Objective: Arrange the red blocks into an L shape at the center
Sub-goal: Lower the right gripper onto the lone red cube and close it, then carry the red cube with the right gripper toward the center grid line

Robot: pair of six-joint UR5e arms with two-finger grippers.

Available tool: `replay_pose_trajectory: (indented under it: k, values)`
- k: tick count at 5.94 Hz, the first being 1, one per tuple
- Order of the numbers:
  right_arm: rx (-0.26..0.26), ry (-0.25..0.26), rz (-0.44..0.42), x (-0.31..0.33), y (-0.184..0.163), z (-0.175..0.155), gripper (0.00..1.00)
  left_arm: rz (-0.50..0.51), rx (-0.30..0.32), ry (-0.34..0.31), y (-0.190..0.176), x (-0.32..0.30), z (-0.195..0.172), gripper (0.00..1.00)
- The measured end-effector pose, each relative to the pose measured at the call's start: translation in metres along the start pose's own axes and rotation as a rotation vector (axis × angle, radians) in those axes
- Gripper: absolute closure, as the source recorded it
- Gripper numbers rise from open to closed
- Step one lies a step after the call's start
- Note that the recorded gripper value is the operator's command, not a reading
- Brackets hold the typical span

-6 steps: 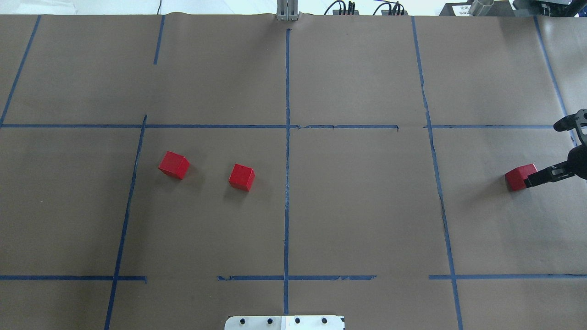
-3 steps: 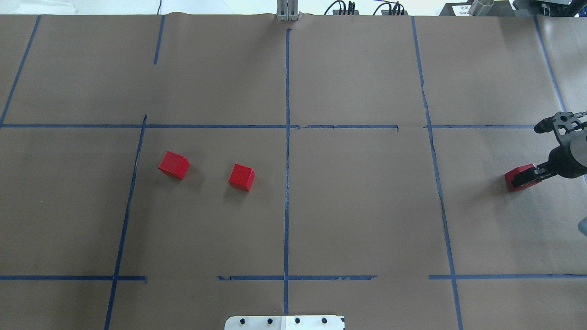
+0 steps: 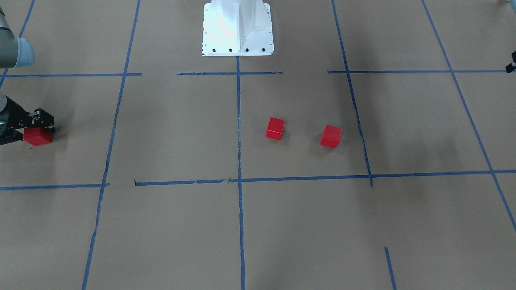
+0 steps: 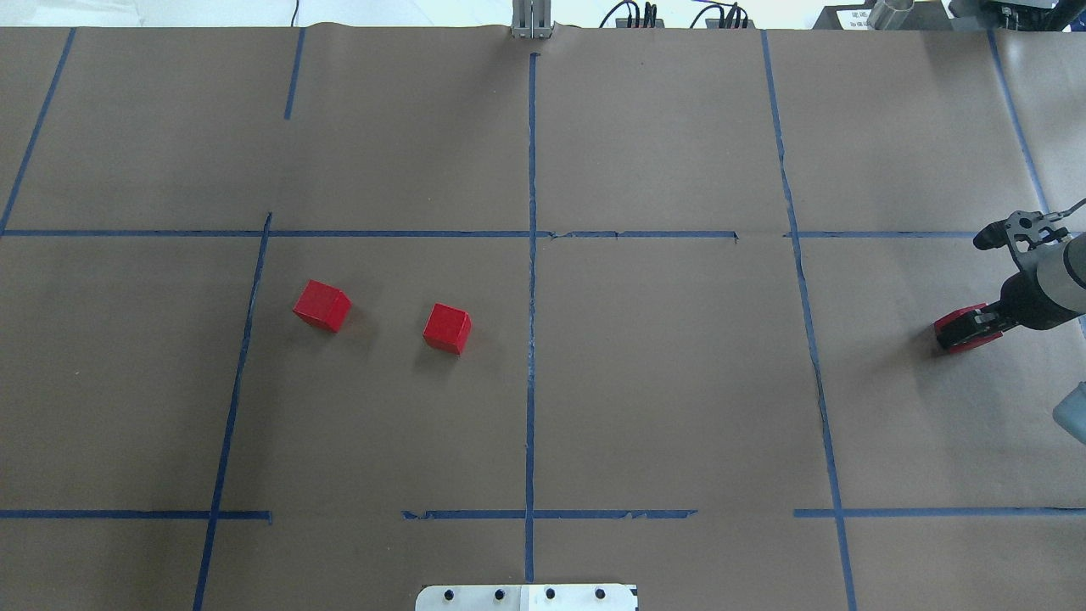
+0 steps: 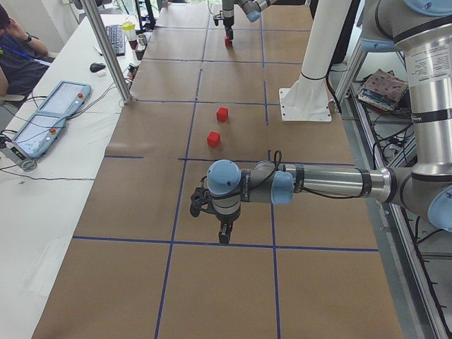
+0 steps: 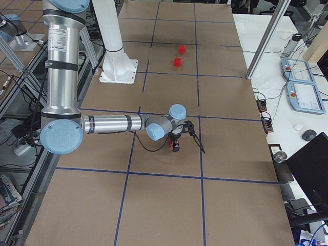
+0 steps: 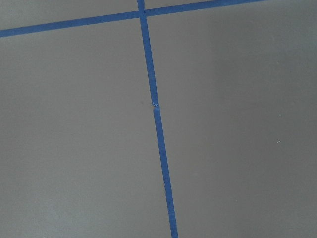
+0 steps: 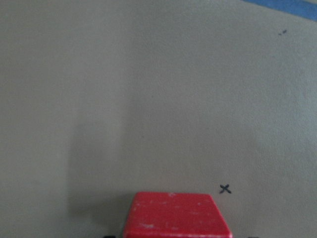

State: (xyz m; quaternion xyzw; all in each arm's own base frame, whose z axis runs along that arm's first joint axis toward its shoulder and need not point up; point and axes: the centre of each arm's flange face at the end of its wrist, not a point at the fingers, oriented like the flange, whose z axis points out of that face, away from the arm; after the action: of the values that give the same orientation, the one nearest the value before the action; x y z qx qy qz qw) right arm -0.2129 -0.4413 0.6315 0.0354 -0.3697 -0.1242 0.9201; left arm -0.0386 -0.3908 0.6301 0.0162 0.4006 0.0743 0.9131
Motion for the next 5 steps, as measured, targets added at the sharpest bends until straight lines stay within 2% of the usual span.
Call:
replay_pose_trajectory:
  k: [3, 4, 5]
  values:
    - [0.058, -0.041, -0.011, -0.036, -0.013, -0.034, 0.84, 0.000, 0.000, 0.000, 0.000, 0.000, 0.000, 0.00]
    - [0.083, -0.075, 0.024, -0.072, -0.030, -0.044, 0.84, 0.000, 0.000, 0.000, 0.000, 0.000, 0.000, 0.00]
    - [0.087, -0.115, 0.072, -0.136, -0.055, -0.042, 0.83, 0.000, 0.000, 0.000, 0.000, 0.000, 0.000, 0.00]
